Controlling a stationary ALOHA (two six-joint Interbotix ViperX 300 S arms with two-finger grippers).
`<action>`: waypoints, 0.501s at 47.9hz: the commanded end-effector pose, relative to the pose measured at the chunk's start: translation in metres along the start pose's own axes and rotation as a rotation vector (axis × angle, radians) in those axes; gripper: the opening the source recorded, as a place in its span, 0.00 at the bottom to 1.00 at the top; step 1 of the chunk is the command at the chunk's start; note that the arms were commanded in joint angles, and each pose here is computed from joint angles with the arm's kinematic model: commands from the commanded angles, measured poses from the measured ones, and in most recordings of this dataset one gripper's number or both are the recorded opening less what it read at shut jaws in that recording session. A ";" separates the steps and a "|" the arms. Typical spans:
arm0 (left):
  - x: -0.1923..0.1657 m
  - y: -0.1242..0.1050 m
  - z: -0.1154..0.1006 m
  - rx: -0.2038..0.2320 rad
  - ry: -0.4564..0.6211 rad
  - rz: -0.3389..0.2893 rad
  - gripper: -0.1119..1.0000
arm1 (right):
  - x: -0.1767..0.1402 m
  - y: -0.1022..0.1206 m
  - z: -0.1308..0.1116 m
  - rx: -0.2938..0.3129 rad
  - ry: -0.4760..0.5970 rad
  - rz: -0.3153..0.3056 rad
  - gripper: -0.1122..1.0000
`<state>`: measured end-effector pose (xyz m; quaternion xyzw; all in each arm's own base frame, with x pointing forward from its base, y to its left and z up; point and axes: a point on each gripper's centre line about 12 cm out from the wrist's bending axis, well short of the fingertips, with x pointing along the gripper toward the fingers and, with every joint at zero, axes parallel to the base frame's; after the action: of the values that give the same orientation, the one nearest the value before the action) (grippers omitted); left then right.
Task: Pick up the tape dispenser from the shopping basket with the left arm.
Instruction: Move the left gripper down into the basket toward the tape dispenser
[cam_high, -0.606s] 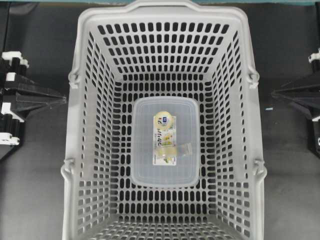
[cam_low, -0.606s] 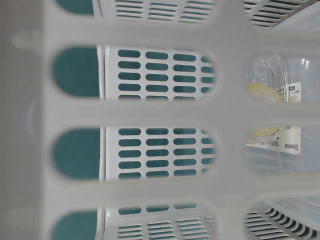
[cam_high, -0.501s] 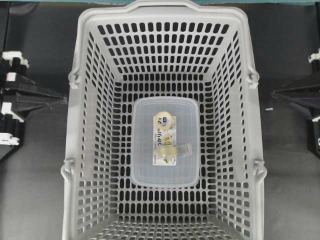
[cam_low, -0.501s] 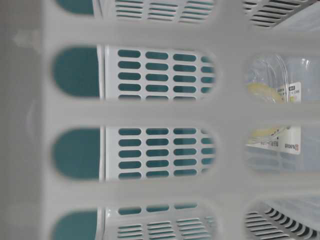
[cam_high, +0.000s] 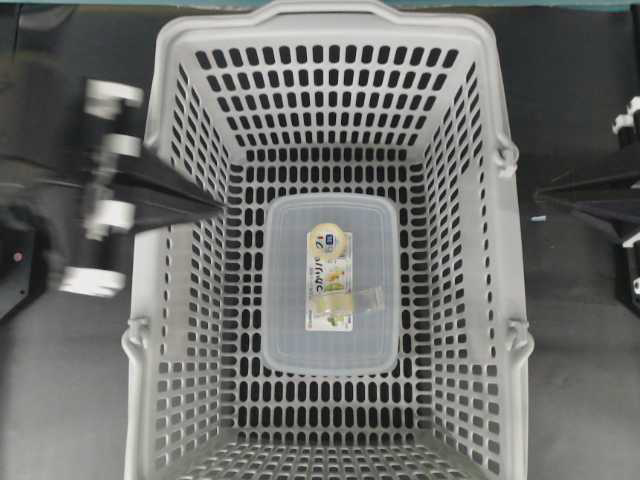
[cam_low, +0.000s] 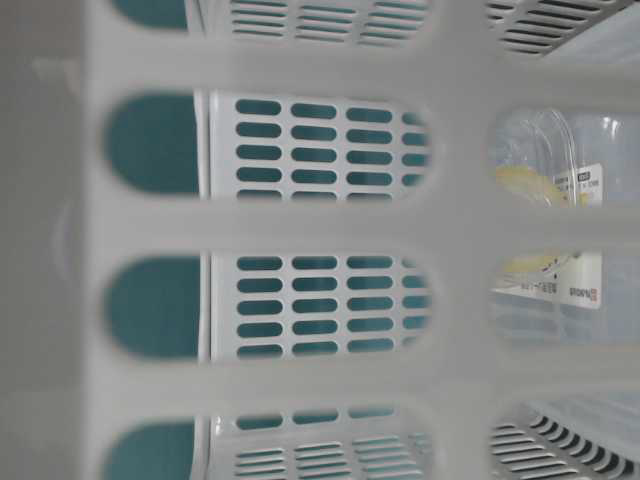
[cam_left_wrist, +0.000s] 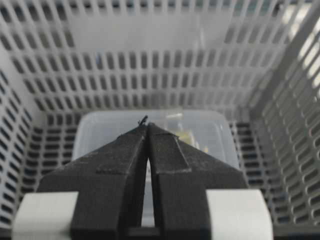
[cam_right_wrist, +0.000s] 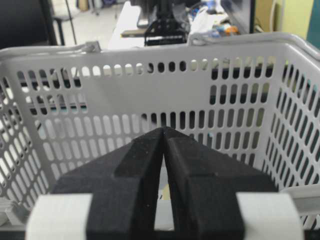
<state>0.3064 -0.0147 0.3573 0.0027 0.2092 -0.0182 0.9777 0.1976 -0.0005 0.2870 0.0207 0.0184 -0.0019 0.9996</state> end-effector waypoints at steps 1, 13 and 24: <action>0.023 -0.004 0.013 0.010 0.061 -0.006 0.10 | 0.000 0.001 0.011 0.005 -0.029 0.002 0.10; 0.080 -0.010 0.014 0.010 0.210 -0.011 0.10 | -0.008 0.000 0.012 0.006 -0.029 0.000 0.42; 0.115 -0.015 -0.004 -0.042 0.339 -0.004 0.28 | -0.016 0.000 0.011 0.005 -0.020 -0.002 0.77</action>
<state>0.4026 -0.0314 0.3018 -0.0075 0.3727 -0.0177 0.9277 0.1824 -0.0004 0.2942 0.0222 0.0138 -0.0014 0.9997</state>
